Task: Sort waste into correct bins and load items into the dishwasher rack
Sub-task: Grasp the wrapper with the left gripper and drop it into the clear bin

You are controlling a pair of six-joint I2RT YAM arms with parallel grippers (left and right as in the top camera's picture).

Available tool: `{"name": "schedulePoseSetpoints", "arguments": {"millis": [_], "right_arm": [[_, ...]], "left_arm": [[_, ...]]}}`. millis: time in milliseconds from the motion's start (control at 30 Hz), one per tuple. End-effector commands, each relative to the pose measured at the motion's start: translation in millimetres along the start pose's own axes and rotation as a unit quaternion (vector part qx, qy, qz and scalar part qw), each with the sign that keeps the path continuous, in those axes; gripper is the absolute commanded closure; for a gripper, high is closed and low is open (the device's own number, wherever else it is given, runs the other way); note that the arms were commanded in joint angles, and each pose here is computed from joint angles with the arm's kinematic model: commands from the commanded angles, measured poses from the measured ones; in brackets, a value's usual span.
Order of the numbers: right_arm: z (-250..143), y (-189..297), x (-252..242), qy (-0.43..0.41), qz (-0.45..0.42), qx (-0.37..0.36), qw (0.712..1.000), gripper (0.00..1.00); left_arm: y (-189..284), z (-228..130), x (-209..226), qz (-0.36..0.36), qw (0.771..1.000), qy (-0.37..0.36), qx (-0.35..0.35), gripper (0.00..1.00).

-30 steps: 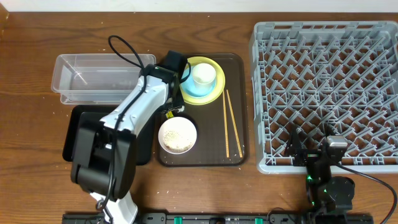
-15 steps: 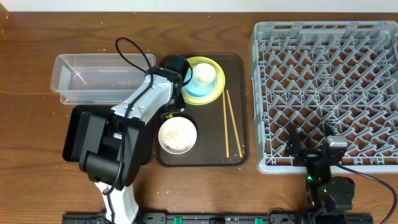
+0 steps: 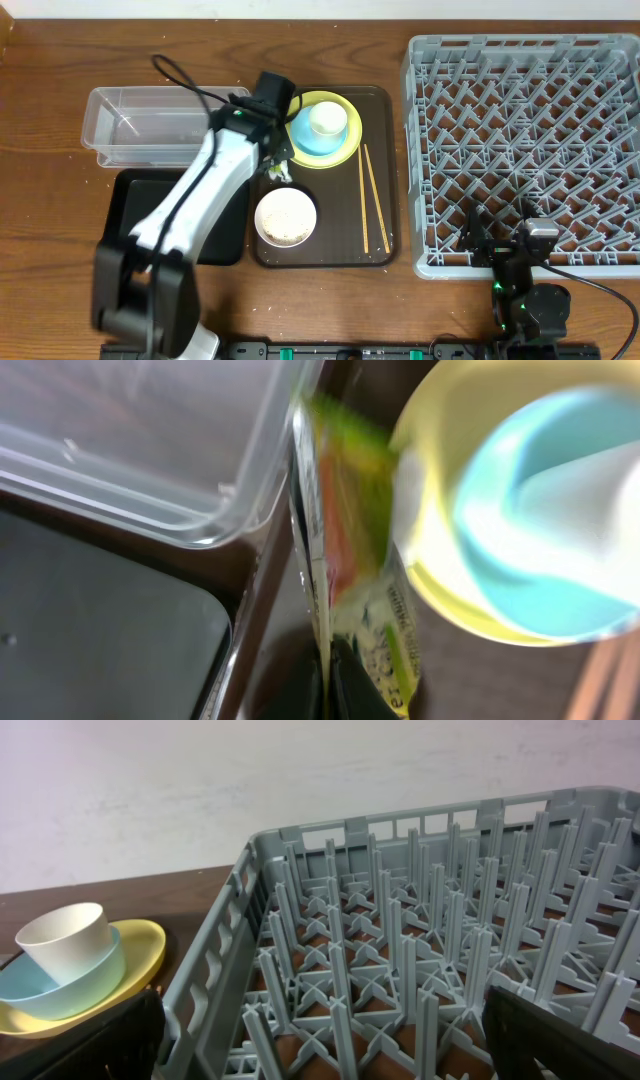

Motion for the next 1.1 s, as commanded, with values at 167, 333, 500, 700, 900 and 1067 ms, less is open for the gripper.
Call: {"name": "schedulePoseSetpoints", "arguments": {"millis": [167, 333, 500, 700, 900, 1067], "right_arm": [[-1, 0, 0, -0.004, -0.001, 0.001, 1.000, 0.01], [-1, 0, 0, -0.003, -0.001, 0.001, 1.000, 0.01], [-1, 0, 0, -0.004, -0.001, 0.001, 1.000, 0.01], [-1, 0, 0, -0.004, -0.001, 0.001, 1.000, 0.01], [-1, 0, 0, -0.004, -0.001, 0.001, 1.000, 0.01], [-1, 0, 0, -0.004, -0.001, 0.001, 1.000, 0.01]], "left_arm": [[40, 37, 15, -0.004, 0.993, 0.038, -0.111, 0.94], [38, 61, 32, 0.018, 0.985, 0.072, -0.154, 0.94], [35, 86, 52, 0.020, 0.977, 0.114, -0.178, 0.94], [15, 102, 77, 0.044, 0.970, 0.165, -0.174, 0.93], [-32, 104, 93, 0.085, 0.970, 0.179, -0.141, 0.83], [-52, 109, 95, 0.091, 0.973, 0.158, -0.139, 0.44]]}}
Point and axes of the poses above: each gripper's point midway between its finger pads, its own y axis back along the fingers, its own x axis along the line the jaws close on, z = x × y, the point moved 5 cm from there along y, back along the fingers, and after that the axes turned 7 degrees about y, right-handed, at the moved point
